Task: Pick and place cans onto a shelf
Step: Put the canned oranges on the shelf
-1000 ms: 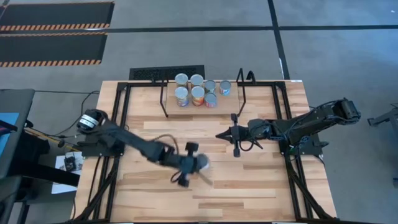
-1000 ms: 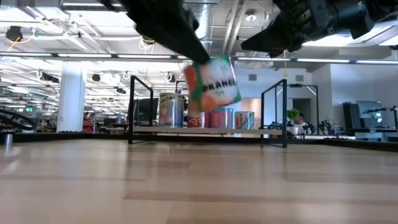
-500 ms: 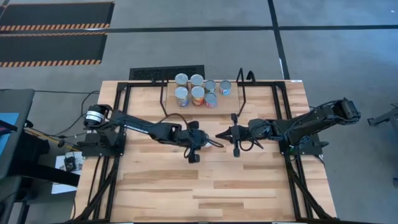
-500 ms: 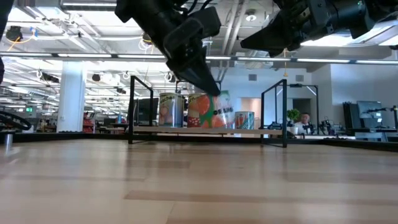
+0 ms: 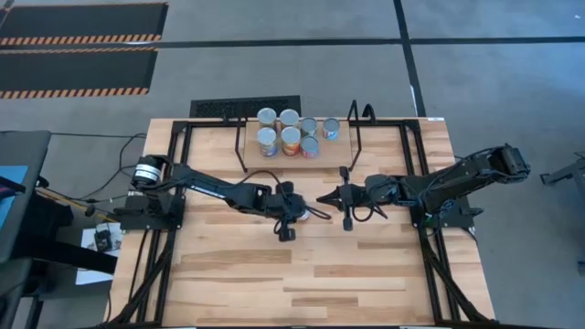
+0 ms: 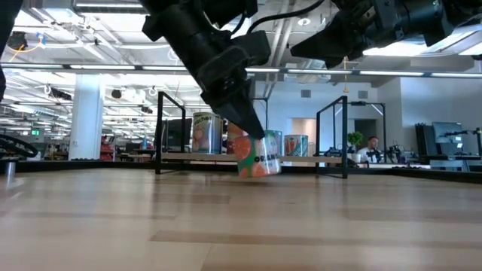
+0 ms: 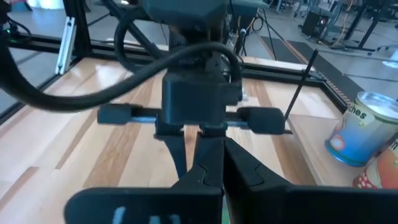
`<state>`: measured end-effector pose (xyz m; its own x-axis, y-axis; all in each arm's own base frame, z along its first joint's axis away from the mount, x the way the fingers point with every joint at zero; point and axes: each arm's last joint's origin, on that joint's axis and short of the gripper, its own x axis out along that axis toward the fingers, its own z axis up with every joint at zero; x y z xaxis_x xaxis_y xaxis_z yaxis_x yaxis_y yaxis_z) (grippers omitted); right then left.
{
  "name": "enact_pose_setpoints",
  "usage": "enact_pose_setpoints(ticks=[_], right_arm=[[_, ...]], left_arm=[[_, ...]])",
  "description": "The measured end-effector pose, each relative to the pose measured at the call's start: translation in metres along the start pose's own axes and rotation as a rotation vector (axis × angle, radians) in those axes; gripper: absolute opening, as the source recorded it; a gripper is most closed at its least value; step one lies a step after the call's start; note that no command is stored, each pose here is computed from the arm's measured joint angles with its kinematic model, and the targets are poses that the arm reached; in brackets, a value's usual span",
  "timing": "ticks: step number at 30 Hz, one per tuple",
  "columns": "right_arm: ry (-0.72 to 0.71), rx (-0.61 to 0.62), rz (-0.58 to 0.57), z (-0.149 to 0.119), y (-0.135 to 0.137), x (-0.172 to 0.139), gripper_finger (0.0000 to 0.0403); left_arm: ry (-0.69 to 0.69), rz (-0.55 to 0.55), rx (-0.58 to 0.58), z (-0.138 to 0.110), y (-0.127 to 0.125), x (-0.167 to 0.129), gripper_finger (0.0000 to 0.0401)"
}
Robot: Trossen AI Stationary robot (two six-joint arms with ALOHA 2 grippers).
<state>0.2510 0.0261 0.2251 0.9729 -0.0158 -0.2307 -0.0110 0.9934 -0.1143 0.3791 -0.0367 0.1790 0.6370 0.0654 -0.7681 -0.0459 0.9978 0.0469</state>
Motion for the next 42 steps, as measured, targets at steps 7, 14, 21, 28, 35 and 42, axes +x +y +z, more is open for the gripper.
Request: enact_pose_setpoints(ticks=[7, 14, 21, 28, 35, 42], right_arm=[[0.001, 0.000, -0.001, 0.000, 0.000, 0.000, 0.0020], [-0.001, -0.003, 0.011, 0.000, 0.003, 0.000, 0.0019], [-0.001, -0.004, 0.011, 0.000, 0.003, 0.000, 0.0019], [0.003, -0.004, 0.011, 0.000, 0.003, 0.000, 0.0024], [0.008, 0.001, 0.019, 0.000, 0.005, -0.001, 0.0024], [0.011, 0.000, 0.026, -0.001, 0.007, -0.001, 0.0024]], left_arm=[[0.002, 0.003, -0.010, 0.000, 0.000, 0.000, 0.0043], [0.004, -0.022, 0.013, 0.001, 0.000, -0.005, 0.0072], [-0.004, -0.026, 0.027, 0.003, -0.001, -0.014, 0.0076], [-0.019, -0.020, 0.054, 0.005, -0.007, -0.019, 0.0076], [-0.037, 0.014, 0.052, 0.007, -0.008, -0.030, 0.0076], [-0.072, -0.027, 0.106, 0.010, -0.022, -0.046, 0.0076]])
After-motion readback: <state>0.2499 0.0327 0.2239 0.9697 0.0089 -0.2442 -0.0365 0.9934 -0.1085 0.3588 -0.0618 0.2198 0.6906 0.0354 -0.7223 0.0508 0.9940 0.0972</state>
